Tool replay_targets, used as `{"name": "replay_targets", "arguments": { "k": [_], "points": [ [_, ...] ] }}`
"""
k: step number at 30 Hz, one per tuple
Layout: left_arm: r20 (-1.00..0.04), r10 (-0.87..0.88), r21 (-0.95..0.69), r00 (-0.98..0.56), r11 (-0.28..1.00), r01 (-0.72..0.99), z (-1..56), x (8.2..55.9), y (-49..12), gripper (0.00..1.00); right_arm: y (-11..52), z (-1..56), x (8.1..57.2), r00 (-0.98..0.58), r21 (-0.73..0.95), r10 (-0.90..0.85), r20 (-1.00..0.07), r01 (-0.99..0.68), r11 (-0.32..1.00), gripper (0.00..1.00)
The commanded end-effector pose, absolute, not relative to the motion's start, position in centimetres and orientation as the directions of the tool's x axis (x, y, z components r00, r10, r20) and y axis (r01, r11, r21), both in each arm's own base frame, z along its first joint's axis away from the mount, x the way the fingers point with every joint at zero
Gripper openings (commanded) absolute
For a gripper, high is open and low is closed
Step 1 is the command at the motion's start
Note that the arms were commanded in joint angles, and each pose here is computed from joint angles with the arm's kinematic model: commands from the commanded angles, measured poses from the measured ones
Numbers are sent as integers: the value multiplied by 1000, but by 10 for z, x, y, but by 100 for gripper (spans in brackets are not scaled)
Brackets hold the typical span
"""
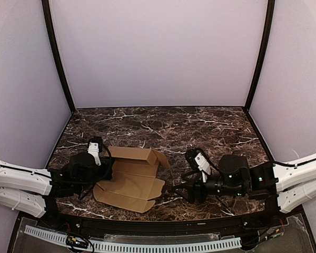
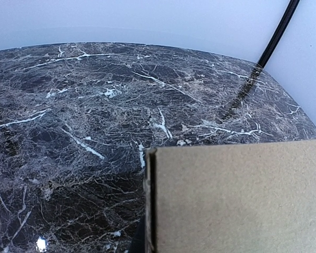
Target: Fold the paper box
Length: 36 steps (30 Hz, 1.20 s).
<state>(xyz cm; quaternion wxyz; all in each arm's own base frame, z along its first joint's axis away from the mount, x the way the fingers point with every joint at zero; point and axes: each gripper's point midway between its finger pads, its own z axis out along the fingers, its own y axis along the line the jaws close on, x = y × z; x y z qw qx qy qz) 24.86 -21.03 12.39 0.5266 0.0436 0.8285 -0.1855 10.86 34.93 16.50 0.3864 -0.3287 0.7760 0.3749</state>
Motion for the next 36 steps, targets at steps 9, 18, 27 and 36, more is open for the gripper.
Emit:
{"name": "replay_targets", "arguments": {
  "k": [9,18,27,36],
  "points": [
    [-897,-88,-249,-434,911,329,126,245,-219,1,328,207,116,-247,45,-363,-898,-875,482,50],
    [-899,-69,-266,-432,870,415,134,237,-231,1,339,213,131,-152,-71,-452,-879,-895,440,40],
    [-900,-73,-269,-429,869,416,137,236,-230,1,363,205,121,-154,-20,-478,-865,-940,340,40],
    [-898,-68,-267,-435,870,414,133,237,-230,1,379,203,116,-166,18,-475,-865,-954,299,40]
  ]
}}
